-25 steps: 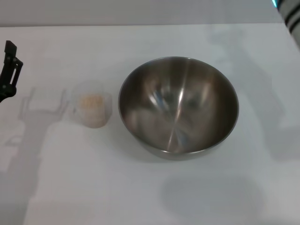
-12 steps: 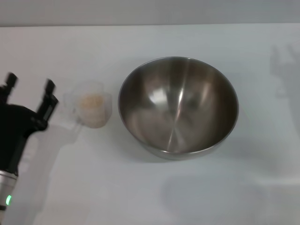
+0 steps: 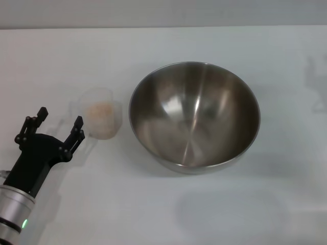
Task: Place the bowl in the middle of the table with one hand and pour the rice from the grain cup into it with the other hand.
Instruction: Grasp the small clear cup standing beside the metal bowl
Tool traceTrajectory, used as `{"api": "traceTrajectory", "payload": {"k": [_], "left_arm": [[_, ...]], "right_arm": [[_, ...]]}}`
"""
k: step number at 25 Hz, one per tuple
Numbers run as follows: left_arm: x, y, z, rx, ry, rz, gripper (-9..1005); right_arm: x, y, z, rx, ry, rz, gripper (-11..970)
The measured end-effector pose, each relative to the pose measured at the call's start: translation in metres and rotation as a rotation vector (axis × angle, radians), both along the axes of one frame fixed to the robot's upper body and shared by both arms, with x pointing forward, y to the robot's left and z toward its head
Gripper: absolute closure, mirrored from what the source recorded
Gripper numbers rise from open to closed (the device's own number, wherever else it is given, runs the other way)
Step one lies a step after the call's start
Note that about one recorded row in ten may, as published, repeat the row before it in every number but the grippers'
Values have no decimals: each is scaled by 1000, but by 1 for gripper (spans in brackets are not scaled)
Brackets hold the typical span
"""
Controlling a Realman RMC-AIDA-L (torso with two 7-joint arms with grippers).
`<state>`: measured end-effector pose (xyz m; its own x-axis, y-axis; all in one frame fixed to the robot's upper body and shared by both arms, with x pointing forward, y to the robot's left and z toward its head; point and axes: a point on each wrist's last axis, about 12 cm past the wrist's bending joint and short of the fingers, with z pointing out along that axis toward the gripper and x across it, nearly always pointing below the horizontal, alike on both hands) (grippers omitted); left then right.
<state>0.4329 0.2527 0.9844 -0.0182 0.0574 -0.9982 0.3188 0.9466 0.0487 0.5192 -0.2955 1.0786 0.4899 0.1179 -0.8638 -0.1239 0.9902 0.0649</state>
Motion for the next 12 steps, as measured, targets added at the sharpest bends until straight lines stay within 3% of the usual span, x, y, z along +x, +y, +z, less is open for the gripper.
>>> {"api": "traceTrajectory", "payload": {"k": [12], "left_arm": [[12,1,-2,22,34,16,193]], "right_arm": [[-4,-4,-1,-11,-3,-8,539]]}}
